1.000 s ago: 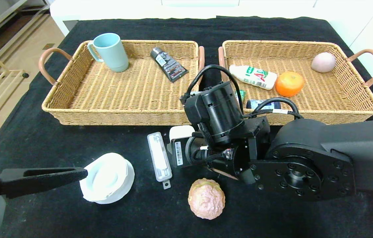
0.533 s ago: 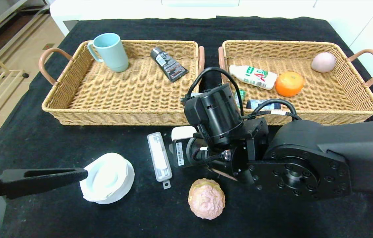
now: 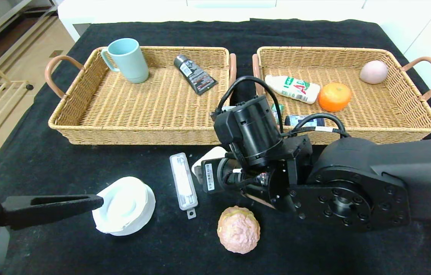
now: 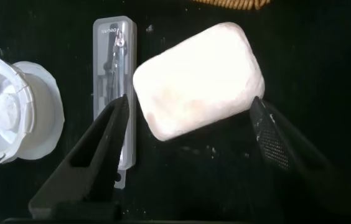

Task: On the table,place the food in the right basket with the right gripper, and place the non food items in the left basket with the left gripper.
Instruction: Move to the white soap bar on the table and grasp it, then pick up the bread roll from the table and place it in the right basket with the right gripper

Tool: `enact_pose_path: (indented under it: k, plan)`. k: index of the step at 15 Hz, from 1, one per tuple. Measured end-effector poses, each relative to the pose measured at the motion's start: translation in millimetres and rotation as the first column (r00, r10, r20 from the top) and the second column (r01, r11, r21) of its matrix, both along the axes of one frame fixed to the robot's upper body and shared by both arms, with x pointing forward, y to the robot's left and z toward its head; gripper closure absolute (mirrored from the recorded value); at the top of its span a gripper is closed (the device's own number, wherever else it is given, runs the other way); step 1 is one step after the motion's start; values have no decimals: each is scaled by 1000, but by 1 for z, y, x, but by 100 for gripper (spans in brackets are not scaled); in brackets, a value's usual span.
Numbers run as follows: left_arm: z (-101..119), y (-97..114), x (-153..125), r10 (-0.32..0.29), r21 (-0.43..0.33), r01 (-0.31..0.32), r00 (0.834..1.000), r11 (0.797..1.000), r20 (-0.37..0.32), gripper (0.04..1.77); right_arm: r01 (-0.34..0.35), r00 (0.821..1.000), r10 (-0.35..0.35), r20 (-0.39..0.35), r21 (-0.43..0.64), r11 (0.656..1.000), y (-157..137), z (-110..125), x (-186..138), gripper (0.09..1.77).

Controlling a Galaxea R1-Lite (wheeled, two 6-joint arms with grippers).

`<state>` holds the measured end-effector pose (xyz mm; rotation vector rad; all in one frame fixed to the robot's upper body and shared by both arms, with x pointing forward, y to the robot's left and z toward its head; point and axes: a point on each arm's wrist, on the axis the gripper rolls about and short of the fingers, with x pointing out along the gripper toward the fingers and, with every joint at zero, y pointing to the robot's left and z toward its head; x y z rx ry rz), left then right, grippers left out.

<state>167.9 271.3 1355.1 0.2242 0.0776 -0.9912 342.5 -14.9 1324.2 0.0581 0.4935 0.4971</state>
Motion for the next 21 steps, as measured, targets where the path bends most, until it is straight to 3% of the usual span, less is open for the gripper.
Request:
enact_pose_path:
  k: [8,21]
  plan:
    - [1,0,0,1,-2,-1,1000,1000,1,9,9,999,-6,42,-83,996,-18,7,-10,25]
    - [-2,-3,4,5,7,-5,1000,1000,-13,9,-9,997,-11,-78,-246,969,-70,32,-51,17]
